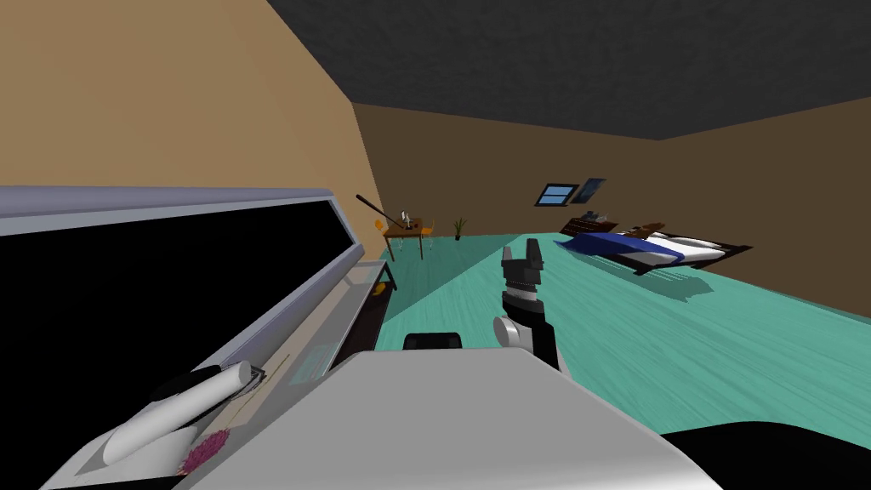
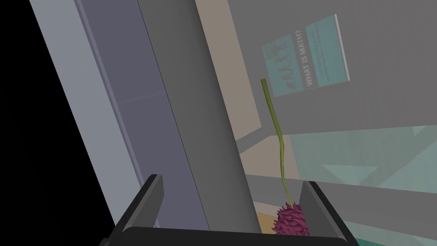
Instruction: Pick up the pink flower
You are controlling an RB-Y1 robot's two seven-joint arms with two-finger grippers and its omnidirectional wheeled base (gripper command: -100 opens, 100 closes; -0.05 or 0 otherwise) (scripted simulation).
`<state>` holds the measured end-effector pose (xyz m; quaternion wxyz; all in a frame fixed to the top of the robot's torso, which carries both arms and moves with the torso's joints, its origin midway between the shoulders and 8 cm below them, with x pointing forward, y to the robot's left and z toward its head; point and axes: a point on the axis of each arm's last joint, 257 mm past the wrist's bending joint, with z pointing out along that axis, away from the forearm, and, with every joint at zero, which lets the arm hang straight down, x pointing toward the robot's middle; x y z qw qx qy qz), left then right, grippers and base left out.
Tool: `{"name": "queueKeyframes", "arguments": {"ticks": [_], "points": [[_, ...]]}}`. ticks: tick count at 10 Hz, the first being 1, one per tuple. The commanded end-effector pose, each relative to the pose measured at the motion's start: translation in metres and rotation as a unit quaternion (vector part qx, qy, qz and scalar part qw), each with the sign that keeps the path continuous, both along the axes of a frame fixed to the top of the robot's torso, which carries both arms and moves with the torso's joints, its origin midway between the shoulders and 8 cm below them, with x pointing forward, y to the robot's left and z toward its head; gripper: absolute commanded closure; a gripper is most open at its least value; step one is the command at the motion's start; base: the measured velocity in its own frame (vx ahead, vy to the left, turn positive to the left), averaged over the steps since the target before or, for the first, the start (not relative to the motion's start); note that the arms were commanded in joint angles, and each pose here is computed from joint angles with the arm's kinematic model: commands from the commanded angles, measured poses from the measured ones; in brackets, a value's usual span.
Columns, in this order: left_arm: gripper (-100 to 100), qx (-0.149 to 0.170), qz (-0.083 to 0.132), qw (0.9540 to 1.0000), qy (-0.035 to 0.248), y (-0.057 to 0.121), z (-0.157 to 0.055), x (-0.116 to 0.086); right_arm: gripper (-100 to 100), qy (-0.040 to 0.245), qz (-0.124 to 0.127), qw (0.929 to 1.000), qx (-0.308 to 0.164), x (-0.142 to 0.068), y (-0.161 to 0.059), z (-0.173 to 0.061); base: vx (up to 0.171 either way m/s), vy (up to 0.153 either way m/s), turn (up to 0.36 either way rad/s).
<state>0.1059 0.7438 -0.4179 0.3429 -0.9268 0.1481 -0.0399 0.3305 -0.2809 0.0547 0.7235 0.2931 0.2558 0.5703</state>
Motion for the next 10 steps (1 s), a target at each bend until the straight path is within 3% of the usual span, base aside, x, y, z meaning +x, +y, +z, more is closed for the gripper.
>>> {"name": "queueKeyframes", "arguments": {"ticks": [1, 3, 4, 7, 8, 10], "points": [[-100, -0.018, 0.019, 0.9996, 0.007, -0.002, -0.010, -0.012, 0, 0.000, 0.000, 1.0000, 0.000, 0.000, 0.000, 0.000, 0.062, 0.031, 0.015], [-100, -0.062, 0.066, 0.9958, 0.016, -0.011, -0.031, -0.039, 0, 0.000, 0.000, 1.0000, 0.000, 0.000, 0.000, 0.000, 0.080, 0.076, 0.033], [-100, -0.068, 0.070, 0.9950, 0.021, -0.014, -0.035, -0.044, 0, 0.000, 0.000, 1.0000, 0.000, 0.000, 0.000, 0.000, 0.069, 0.084, 0.000], [-100, -0.139, 0.128, 0.9811, 0.041, -0.048, -0.073, -0.080, 0, 0.000, 0.000, 1.0000, 0.000, 0.000, 0.000, 0.000, 0.056, 0.130, 0.020], [-100, -0.139, 0.128, 0.9810, 0.041, -0.048, -0.074, -0.081, 0, 0.000, 0.000, 1.0000, 0.000, 0.000, 0.000, 0.000, 0.040, 0.127, -0.004], [-100, -0.184, 0.155, 0.9690, 0.057, -0.081, -0.101, -0.101, 0, 0.000, 0.000, 1.0000, 0.000, 0.000, 0.000, 0.000, 0.014, 0.143, 0.011]]}}
